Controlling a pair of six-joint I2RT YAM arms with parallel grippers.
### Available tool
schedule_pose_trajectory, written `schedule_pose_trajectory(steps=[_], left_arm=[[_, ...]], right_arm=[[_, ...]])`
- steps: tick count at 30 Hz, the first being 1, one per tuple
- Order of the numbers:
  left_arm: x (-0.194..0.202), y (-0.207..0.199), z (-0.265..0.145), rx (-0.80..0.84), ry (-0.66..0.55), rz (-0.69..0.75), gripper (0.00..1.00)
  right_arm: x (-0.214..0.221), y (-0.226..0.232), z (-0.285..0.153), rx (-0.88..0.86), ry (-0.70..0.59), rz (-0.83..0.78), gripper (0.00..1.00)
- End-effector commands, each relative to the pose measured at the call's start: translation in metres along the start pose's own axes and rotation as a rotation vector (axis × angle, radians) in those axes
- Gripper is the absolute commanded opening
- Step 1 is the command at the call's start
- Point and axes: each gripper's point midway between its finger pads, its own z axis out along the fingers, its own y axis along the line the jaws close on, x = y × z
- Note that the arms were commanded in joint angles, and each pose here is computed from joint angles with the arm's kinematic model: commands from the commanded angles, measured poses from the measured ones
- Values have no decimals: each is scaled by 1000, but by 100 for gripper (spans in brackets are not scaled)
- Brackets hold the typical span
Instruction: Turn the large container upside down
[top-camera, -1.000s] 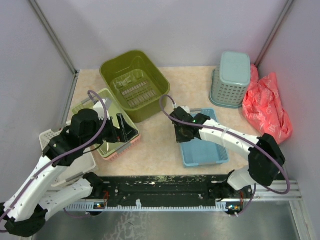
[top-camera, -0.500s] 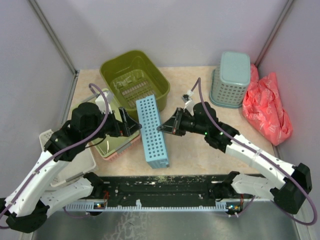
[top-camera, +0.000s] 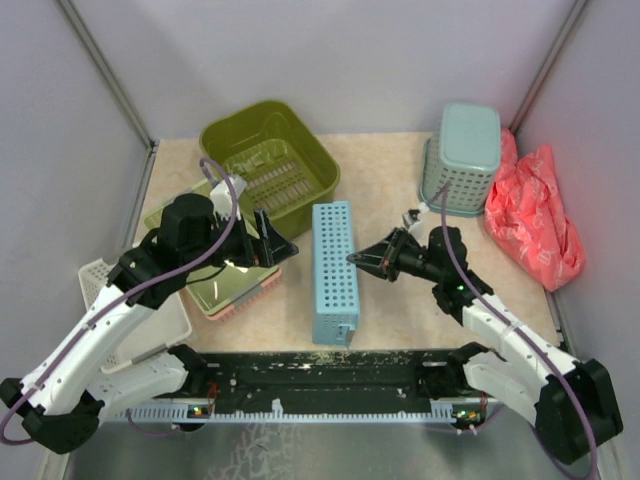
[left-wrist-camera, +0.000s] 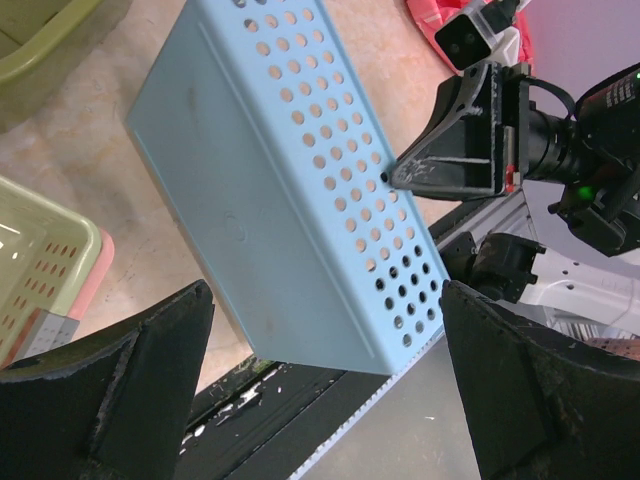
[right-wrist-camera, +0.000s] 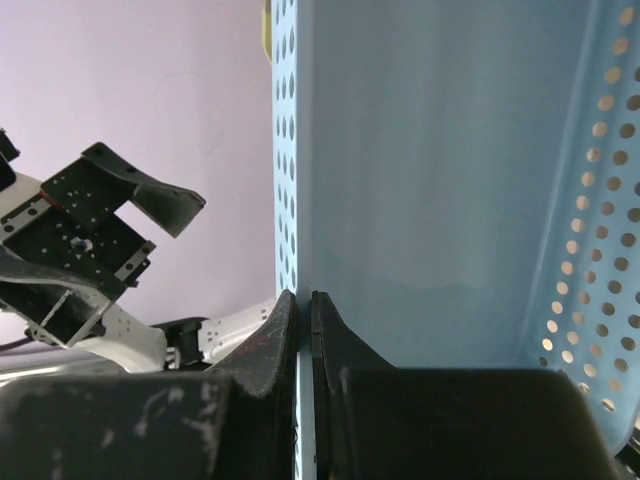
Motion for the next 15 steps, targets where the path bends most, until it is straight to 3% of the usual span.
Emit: schedule_pose_trajectory(steps=[1,12,15], left_arm=[[-9,-18,6,87,-7,37,100],[-10,-29,28,140,50,64,100],[-11,-30,30,140,58,74,100]], right_arm=[[-7,-15,-32,21,0,30,0],[-35,-84,-84,276,-111,47,3],[-40,-99,-91,358,-135,36,10]])
